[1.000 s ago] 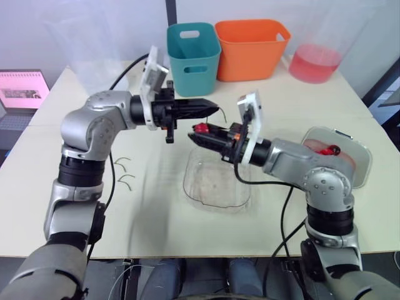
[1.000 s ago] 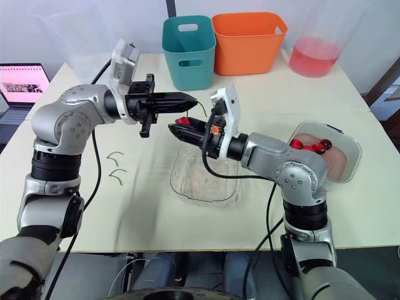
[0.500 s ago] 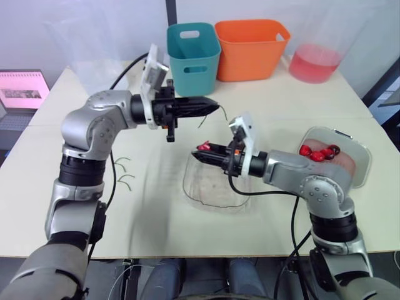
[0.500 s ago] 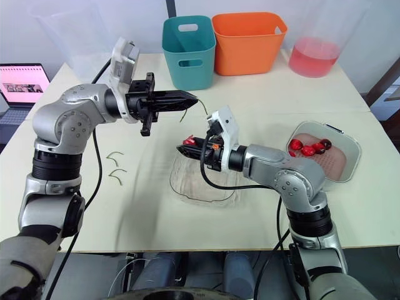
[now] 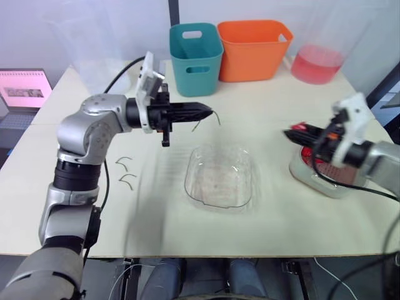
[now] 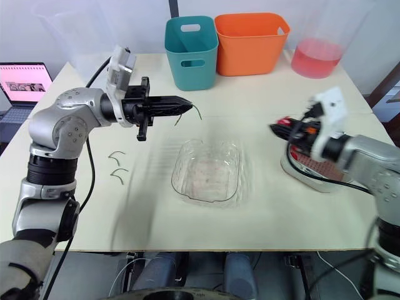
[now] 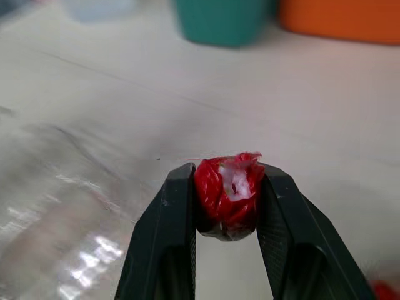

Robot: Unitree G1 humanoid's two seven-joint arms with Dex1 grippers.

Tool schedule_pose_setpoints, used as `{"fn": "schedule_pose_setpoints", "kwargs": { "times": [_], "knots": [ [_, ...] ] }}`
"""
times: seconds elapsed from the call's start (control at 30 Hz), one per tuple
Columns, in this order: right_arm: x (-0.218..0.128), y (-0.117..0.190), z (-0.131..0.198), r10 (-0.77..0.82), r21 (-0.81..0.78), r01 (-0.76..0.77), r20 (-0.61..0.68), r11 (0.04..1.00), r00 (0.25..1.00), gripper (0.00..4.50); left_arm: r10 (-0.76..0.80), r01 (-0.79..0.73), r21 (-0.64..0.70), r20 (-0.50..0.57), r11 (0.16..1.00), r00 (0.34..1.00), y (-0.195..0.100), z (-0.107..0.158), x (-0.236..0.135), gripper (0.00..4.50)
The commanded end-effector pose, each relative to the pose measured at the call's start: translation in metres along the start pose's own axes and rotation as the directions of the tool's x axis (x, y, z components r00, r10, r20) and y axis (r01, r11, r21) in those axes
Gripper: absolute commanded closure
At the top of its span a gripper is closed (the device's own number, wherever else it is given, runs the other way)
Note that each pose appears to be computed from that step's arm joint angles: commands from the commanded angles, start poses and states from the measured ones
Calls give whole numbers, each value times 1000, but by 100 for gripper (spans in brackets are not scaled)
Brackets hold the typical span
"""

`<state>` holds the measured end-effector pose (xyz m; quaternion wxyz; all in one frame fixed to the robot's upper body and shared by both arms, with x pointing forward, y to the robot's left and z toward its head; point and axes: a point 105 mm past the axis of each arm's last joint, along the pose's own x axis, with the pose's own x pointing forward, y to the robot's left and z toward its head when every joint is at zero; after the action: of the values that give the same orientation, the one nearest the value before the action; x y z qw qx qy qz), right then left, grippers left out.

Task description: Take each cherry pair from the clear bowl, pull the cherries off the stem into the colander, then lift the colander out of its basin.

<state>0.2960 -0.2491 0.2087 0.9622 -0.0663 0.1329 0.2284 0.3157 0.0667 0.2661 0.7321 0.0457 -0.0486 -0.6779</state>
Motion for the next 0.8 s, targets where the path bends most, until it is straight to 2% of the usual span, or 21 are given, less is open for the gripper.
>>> {"fn": "schedule_pose_setpoints", "kwargs": {
  "times": [0.03, 0.2, 0.33, 0.4, 0.43, 0.47, 0.6, 0.7, 0.8],
  "knots": [
    [-21, -26, 1, -96, -62, 96, -4, 993, 995, 324, -19, 19, 51, 1, 998, 1000, -4, 6, 3, 450],
    [-30, -46, -21, -169, -126, 155, -102, 980, 980, 324, -28, 29, 53, -22, 998, 999, -3, -3, 6, 450],
    [-29, -54, -28, -199, -127, 184, -111, 975, 974, 179, -24, 26, 55, -36, 998, 999, -3, -8, 7, 450],
    [-29, -56, -29, -210, -136, 194, -116, 972, 971, 84, -21, 24, 56, -40, 998, 999, -2, -9, 6, 450],
    [-29, -57, -29, -214, -139, 197, -116, 970, 970, 22, -19, 22, 56, -41, 998, 999, -2, -9, 6, 450],
    [-29, -58, -27, -217, -140, 201, -114, 970, 969, 4, -16, 18, 56, -42, 998, 999, -1, -9, 5, 450],
    [-26, -58, -4, -211, -155, 204, -28, 967, 977, 4, 15, -13, 57, -40, 998, 999, 3, -9, 1, 450],
    [-12, -23, 33, -59, -172, 73, 85, 982, 995, 4, 100, -99, 45, -18, 994, 995, 13, -6, -8, 450],
    [10, 48, 59, 245, -207, -213, 146, 955, 958, 4, 228, -228, -18, -6, 973, 974, 17, -8, -33, 450]
  ]
}}
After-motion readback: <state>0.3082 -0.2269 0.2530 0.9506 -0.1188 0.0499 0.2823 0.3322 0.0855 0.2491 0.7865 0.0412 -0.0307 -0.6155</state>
